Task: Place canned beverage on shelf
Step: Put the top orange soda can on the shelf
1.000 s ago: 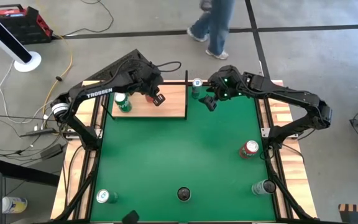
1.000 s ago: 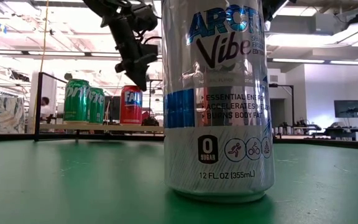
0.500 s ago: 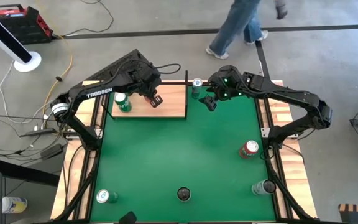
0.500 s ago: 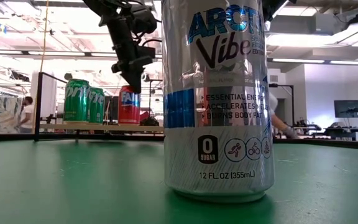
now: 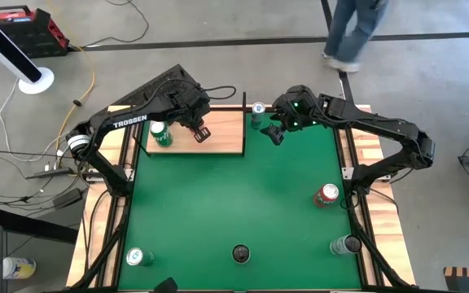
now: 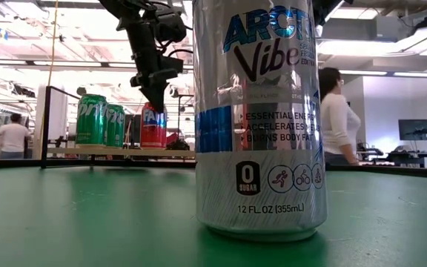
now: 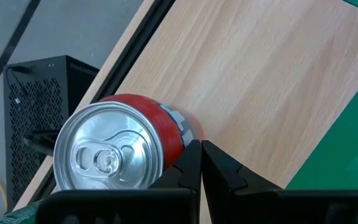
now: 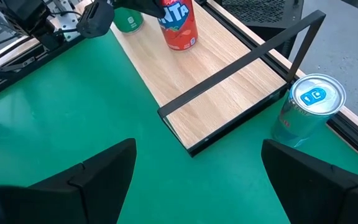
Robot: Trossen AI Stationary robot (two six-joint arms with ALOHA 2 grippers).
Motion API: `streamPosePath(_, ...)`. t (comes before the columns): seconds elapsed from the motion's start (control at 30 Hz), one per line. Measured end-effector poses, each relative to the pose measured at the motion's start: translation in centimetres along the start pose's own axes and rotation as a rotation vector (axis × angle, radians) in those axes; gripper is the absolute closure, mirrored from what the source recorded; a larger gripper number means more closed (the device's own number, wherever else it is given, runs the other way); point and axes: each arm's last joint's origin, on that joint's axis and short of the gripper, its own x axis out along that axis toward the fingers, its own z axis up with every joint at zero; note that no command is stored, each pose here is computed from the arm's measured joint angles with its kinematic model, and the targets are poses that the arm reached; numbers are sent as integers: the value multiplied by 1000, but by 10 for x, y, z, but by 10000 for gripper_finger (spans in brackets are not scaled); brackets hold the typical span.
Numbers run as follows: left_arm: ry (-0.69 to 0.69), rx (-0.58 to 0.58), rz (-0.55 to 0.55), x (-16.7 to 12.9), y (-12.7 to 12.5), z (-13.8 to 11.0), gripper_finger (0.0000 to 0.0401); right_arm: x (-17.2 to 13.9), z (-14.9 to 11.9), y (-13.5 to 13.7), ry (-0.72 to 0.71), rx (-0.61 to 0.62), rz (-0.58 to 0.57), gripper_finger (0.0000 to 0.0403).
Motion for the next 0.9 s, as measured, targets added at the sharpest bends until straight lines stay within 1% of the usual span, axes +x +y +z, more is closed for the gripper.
streamPosePath(0.27,1,7,33,0,2,0,401,0,3,0,-26,-5,6,33)
streamPosePath(0.53,9,-66,72,3,15,-1,401,0,3,0,-26,-2,6,33)
streamPosePath(0.9,18,-76,82,4,20,-2,401,0,3,0,-26,3,6,33)
